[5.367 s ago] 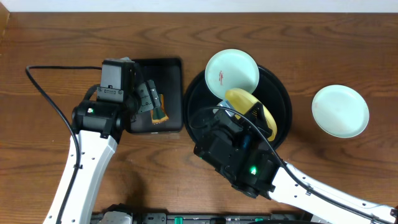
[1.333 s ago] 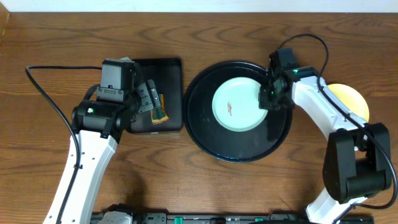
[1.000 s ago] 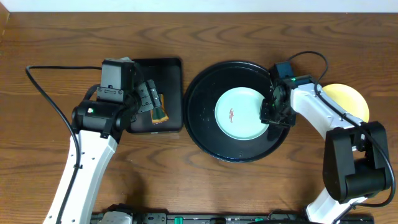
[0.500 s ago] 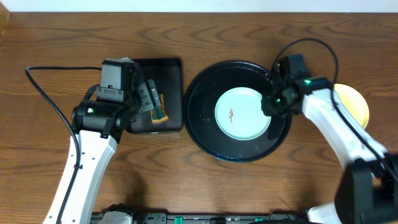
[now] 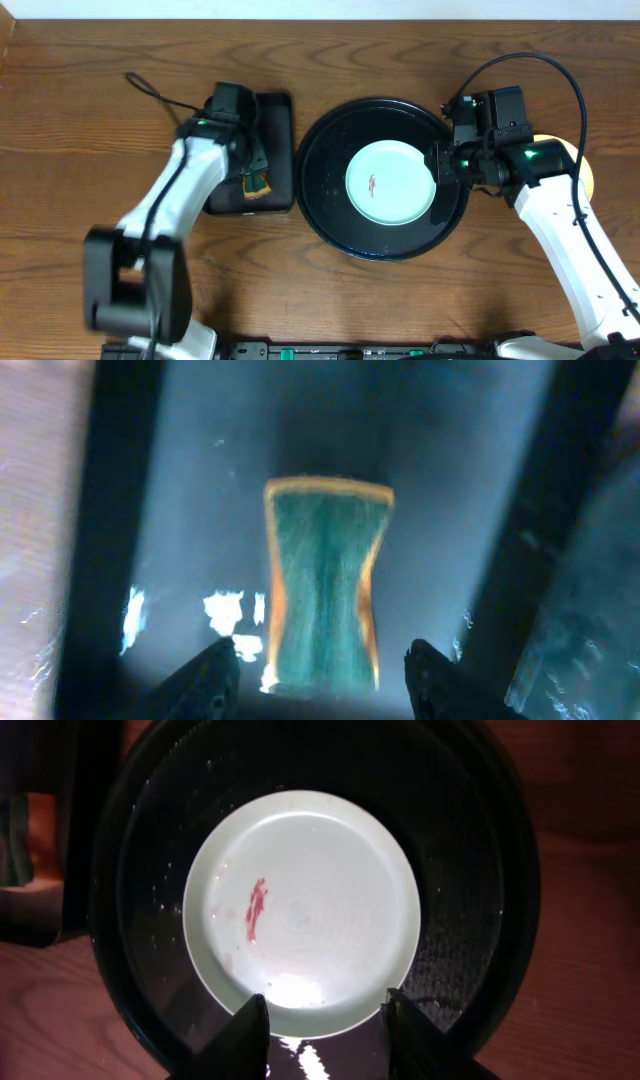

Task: Clean dirty plates on tray and stack at the side
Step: 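Grasp the sponge with the left gripper and lift it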

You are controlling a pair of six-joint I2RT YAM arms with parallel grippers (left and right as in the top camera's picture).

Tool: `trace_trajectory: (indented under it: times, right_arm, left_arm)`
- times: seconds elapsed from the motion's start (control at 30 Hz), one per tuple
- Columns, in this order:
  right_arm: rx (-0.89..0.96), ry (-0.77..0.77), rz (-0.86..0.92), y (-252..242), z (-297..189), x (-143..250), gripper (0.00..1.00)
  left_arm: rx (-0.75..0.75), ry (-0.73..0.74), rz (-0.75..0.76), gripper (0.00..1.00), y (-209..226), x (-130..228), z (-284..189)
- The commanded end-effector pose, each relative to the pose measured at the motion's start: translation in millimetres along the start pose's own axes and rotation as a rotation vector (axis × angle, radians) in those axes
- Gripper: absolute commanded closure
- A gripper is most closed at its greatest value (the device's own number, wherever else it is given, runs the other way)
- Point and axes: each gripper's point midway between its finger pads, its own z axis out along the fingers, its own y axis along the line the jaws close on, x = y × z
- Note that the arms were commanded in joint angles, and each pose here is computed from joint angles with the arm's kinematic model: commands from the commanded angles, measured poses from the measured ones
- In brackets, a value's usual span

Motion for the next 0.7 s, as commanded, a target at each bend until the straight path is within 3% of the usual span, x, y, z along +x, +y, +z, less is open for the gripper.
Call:
trace_trajectory:
  times: [0.0, 0.1, 0.17, 0.23, 0.27, 0.4, 0.43, 0.5, 0.53, 0.67]
  right_arm:
    - [-0.008, -0.001, 0.006, 1.7, -5.2, -1.0, 0.64]
    - [-0.005, 0.018, 0.01, 1.1, -5.2, 3.7, 0.65]
    - [-0.003, 0.031, 0.013, 0.9, -5.3, 6.8, 0.65]
    - [-0.002, 0.041, 0.016, 0.4, -5.4, 9.4, 0.66]
    - [-0.001, 0.045, 0.016, 0.4, -5.3, 10.3, 0.66]
    - [0.0, 0.054, 0.022, 0.0, -5.5, 12.6, 0.66]
    - [0.0, 0.053, 0.022, -0.1, -5.5, 12.3, 0.66]
    - [0.0, 0.053, 0.022, -0.1, -5.5, 12.2, 0.66]
    - [0.0, 0.053, 0.022, 0.0, -5.5, 12.3, 0.66]
    - [0.0, 0.053, 0.022, -0.1, -5.5, 12.3, 0.66]
  left_arm:
    - [-0.024, 0.033, 0.029, 0.46, 1.4, 1.0, 36.8]
    - [-0.059, 0.018, 0.032, 0.52, 5.4, -4.6, 60.3]
    - [-0.088, 0.006, 0.033, 0.64, 9.2, -7.6, 75.1]
    - [-0.096, 0.014, 0.038, 0.89, 10.6, -5.9, 82.4]
    - [-0.1, 0.021, 0.038, 0.92, 11.4, -4.2, 84.4]
    - [-0.101, 0.037, 0.046, 0.93, 11.5, -0.1, 78.1]
    - [-0.099, 0.033, 0.058, 0.88, 11.6, -0.8, 69.3]
    - [-0.098, 0.03, 0.06, 0.59, 12.2, -0.6, 57.8]
    - [-0.099, 0.032, 0.06, 0.54, 12.9, 0.4, 52.1]
    - [-0.076, 0.09, 0.061, 0.51, 12.1, 15.8, 33.9]
